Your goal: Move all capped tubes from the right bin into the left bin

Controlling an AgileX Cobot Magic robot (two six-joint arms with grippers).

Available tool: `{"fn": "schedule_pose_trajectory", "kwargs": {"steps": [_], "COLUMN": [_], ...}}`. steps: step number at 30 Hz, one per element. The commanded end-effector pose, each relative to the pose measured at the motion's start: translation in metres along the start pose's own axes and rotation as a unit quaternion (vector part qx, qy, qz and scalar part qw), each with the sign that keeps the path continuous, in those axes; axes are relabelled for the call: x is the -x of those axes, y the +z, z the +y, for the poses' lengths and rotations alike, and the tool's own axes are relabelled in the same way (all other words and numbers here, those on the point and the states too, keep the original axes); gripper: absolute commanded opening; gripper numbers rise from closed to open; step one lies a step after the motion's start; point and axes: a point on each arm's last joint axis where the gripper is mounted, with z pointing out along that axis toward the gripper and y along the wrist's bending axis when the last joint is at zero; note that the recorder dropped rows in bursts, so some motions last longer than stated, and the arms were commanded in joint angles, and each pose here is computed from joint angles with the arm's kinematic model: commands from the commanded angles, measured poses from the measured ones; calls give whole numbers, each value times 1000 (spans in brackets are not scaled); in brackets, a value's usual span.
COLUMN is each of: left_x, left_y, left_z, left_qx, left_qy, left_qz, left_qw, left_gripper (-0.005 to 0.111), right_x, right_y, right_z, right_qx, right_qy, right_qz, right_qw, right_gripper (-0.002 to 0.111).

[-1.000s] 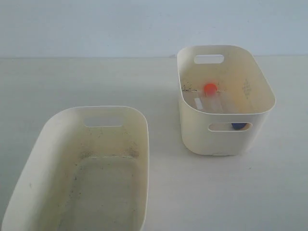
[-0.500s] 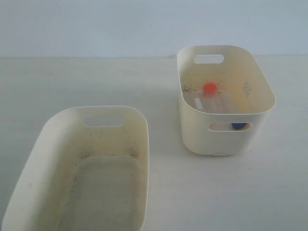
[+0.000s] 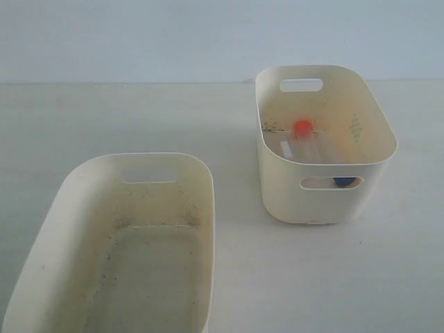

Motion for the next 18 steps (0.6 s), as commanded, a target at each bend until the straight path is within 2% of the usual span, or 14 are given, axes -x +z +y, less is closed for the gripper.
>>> {"fn": "schedule_pose_trajectory", "kwargs": {"steps": [1,5,9,14,18], "left_x": [1,1,1,1,1], "left_y": [0,0,0,0,0], "left_z": [0,0,0,0,0], "left_qx": [-2,-2,-2,-2,-2], "left_qy": [-6,-6,-6,-6,-6], "left_qz": [-3,-3,-3,-3,-3], "left_qw": [1000,1000,1000,1000,1000], "left_gripper": [4,4,4,4,4], "right_x": [44,67,60,42,35], "right_y": [7,32,64,90,105], "right_z": [-1,5,9,8,7], "right_qx": [-13,9,28,24,16], "right_qy": [-1,-19,-24,-23,-23], "right_qz": [-38,78,231,283,272], "right_qw": [999,997,972,959,962], "right_gripper": [1,1,1,1,1]}}
